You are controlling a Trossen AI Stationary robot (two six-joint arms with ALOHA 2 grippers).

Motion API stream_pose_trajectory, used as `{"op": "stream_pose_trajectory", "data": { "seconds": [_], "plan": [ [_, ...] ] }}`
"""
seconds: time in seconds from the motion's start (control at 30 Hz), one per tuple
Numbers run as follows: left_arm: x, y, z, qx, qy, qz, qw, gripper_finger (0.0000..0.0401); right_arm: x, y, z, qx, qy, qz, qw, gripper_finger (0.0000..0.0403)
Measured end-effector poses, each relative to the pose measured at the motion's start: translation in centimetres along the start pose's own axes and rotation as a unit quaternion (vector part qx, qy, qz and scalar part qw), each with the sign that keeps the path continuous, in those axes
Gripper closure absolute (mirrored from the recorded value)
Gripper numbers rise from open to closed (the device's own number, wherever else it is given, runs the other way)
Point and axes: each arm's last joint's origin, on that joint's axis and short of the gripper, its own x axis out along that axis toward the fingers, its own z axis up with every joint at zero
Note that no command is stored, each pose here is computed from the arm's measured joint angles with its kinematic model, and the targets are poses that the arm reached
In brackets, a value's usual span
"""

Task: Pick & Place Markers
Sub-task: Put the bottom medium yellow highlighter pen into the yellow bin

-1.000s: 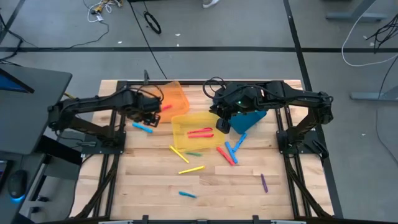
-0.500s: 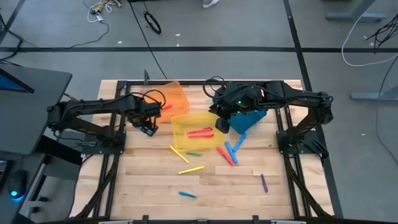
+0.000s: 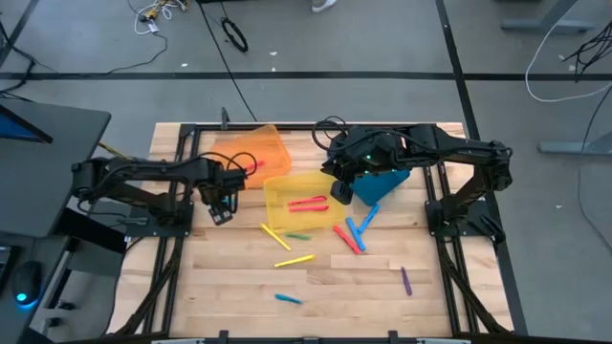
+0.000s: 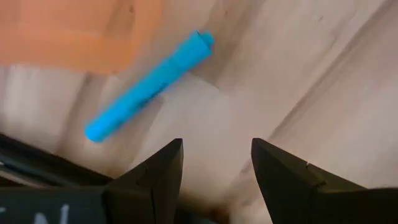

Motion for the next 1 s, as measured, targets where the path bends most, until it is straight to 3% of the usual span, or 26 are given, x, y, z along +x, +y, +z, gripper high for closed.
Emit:
{"op": "stream_pose_trajectory", "data": {
  "seconds": [0.07, 0.17, 0.33, 0.43, 0.53, 0.67, 0.77, 0.87, 1.0],
  "plan": [
    [0.4, -0.1, -0.1, 0.031, -0.010, 0.026, 0.999, 0.0204, 0.0, 0.0, 0.0, 0.000, 0.000, 0.000, 1.000, 0.0347],
    [0.6, -0.1, -0.1, 0.042, -0.009, 0.016, 0.999, 0.0204, 0.0, 0.0, 0.0, 0.000, 0.000, 0.000, 1.000, 0.0347],
    [0.6, -0.2, 0.0, 0.017, -0.013, 0.016, 1.000, 0.0204, 0.0, 0.0, 0.0, 0.000, -0.001, 0.000, 1.000, 0.0347],
    [0.5, -0.3, 0.4, -0.052, -0.034, 0.009, 0.998, 0.0204, 0.0, 0.0, 0.0, 0.000, -0.001, 0.000, 1.000, 0.0347],
    [0.5, -0.3, 0.6, -0.165, -0.049, 0.001, 0.985, 0.0204, 0.0, 0.0, 0.0, 0.004, -0.001, 0.000, 1.000, 0.0347],
    [0.5, -0.8, 0.9, -0.332, -0.070, -0.015, 0.940, 0.0204, 0.0, 0.0, 0.0, 0.005, -0.001, 0.000, 1.000, 0.0347],
    [0.3, -1.7, 1.4, -0.392, -0.100, -0.041, 0.914, 0.0204, 0.0, 0.0, 0.0, 0.006, -0.001, 0.000, 1.000, 0.0347],
    [0.0, -3.2, 2.0, -0.381, -0.143, -0.083, 0.910, 0.0205, 0.0, 0.0, 0.0, 0.006, -0.001, 0.000, 1.000, 0.0347],
    [-0.7, -5.8, 2.3, -0.293, -0.196, -0.142, 0.925, 0.0214, 0.0, 0.0, 0.0, 0.006, 0.000, 0.000, 1.000, 0.0347]
  ]
}}
